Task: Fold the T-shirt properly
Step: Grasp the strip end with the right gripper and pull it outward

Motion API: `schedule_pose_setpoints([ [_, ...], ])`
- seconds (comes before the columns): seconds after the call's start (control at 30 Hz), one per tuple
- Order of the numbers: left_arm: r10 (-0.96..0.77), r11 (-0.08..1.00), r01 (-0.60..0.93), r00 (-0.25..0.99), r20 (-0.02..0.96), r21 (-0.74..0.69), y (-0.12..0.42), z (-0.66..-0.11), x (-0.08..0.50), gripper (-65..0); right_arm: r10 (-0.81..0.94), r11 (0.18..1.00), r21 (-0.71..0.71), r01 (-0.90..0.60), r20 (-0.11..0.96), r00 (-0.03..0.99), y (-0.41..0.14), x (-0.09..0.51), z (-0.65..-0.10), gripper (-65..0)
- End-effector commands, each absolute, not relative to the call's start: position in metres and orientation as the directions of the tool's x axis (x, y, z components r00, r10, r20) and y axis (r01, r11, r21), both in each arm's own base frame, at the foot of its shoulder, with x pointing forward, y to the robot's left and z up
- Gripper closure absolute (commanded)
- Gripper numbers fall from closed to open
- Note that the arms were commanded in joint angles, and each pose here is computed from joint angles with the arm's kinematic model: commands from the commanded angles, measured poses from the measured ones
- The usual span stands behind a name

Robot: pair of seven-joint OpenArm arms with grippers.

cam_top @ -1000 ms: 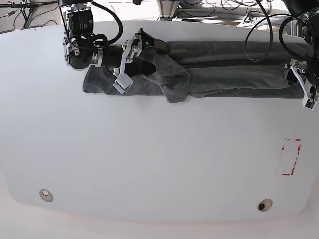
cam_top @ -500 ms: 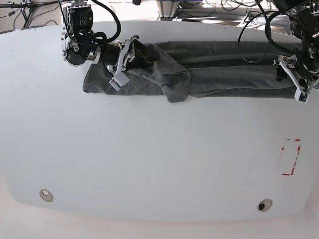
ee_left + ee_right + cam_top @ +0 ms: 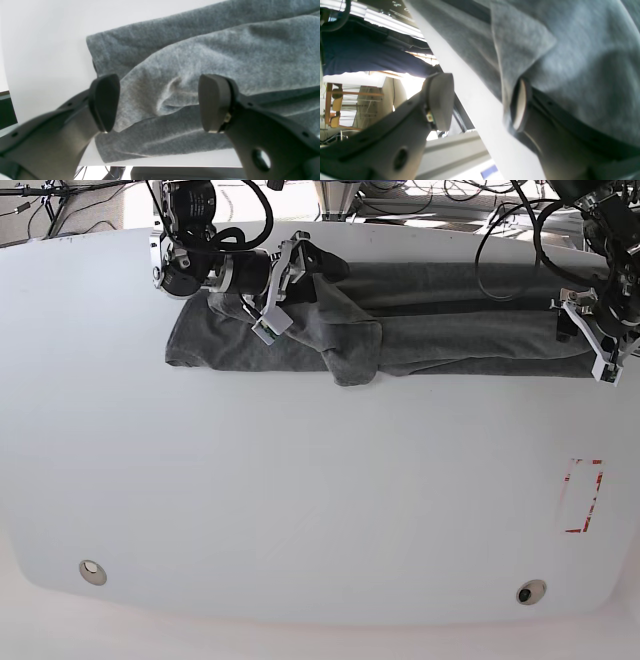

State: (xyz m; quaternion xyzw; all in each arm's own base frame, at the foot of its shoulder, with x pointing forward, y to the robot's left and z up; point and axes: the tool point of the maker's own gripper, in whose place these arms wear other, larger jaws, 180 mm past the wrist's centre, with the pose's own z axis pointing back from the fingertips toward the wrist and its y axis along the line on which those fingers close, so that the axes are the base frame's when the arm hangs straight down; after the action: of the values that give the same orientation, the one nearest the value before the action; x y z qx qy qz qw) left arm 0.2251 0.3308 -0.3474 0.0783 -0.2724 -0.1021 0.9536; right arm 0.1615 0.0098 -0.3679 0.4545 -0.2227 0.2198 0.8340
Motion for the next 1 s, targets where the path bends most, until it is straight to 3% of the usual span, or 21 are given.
schedule_pose_setpoints([
  [0.0,-0.261,0.958,0.147,0.806,0.531,0.247,0.343,-0.33,0.233,-44.6,0.162,0.478,0.642,-0.6,0.607,0.778,0.008,0.169,-0.358,-33.9],
  [0.27,-0.256,0.959,0.144,0.807,0.532,0.244,0.344,-0.331,0.234,-44.6,0.344,0.426,0.594,-0.682,0.591,0.73,0.013,0.161,-0.364,-33.9],
  [0.5,-0.26,0.958,0.148,0.805,0.533,0.245,0.343,-0.331,0.234,-44.6,0.372,0.389,0.598,-0.701,0.594,0.713,0.003,0.156,-0.36,-33.9],
  [0.63,-0.261,0.959,0.153,0.804,0.534,0.237,0.339,-0.332,0.235,-44.6,0.37,0.428,0.551,-0.716,0.616,0.696,-0.016,0.176,-0.355,-33.6],
  [0.8,-0.236,0.968,0.147,0.799,0.553,0.202,0.329,-0.339,0.235,-44.2,0.296,0.547,0.49,-0.679,0.645,0.705,-0.051,0.205,-0.352,-33.3],
  [0.9,-0.218,0.974,0.136,0.774,0.595,0.181,0.322,-0.339,0.238,-38.5,0.273,0.585,0.465,-0.664,0.658,0.702,-0.06,0.213,-0.351,-27.7],
  [0.97,-0.199,0.979,0.121,0.762,0.616,0.166,0.319,-0.342,0.237,-29.6,0.266,0.606,0.447,-0.657,0.665,0.698,-0.064,0.218,-0.352,-19.3],
])
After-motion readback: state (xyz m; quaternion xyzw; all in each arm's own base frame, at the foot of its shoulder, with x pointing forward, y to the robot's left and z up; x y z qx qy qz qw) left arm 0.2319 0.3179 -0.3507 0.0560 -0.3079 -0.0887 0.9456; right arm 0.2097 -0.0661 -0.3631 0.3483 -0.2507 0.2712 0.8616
